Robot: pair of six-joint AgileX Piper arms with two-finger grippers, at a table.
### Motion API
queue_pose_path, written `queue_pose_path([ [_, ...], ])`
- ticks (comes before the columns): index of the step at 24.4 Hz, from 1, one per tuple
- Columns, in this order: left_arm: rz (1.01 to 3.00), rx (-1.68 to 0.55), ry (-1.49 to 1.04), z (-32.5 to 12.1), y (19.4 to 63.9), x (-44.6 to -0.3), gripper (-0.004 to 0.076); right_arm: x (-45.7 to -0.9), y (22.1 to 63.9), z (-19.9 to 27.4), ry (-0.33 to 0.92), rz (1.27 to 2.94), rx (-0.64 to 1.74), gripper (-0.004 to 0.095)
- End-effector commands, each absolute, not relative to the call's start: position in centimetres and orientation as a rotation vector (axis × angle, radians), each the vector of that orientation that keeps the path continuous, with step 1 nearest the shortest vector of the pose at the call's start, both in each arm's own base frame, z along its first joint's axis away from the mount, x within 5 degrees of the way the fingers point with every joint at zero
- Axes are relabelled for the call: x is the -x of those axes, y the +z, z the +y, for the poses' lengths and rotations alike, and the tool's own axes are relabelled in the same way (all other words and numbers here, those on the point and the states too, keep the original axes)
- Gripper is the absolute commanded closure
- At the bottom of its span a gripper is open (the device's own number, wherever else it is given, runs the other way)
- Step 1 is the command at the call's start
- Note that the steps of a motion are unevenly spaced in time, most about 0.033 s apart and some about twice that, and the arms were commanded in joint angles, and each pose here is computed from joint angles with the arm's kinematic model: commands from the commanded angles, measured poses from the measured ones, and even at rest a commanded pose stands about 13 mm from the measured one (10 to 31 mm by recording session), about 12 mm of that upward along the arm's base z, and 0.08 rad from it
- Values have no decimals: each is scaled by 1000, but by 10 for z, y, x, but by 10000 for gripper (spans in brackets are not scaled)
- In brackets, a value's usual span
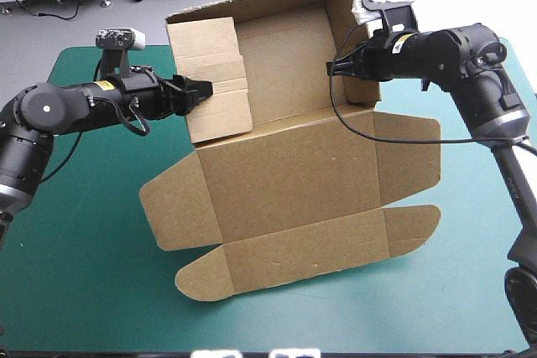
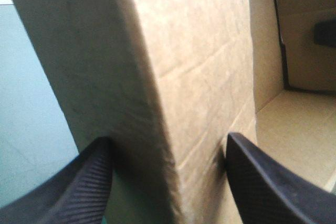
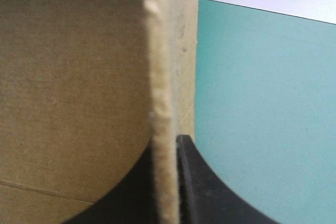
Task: Fold the box
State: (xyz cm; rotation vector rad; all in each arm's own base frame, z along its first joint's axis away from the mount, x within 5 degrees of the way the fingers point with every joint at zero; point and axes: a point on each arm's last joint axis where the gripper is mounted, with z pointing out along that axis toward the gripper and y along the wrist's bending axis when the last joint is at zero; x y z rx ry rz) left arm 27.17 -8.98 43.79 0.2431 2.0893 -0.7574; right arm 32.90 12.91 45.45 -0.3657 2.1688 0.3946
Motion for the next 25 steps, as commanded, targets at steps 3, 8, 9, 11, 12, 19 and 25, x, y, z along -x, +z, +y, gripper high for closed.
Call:
queue_pose_path([
  [3,1971,-172,-756,-92,461,-266,300,-310,488,145,507,1990,315,931],
  [8,1972,-189,-719,-105,454,-274,301,-303,487,159,455,1987,334,931],
  [9,1973,-186,-702,-106,452,-276,301,-302,488,162,444,1982,338,931],
  [11,1983,-177,-667,-111,449,-279,301,-300,488,167,452,1976,332,931],
  [12,1993,-163,-662,-113,447,-280,301,-299,488,168,466,1978,326,931],
  [19,1963,-59,-595,-120,446,-285,383,-292,494,185,640,1930,286,932],
  [25,1856,-45,-623,-120,466,-285,690,-288,495,191,725,1921,324,932],
])
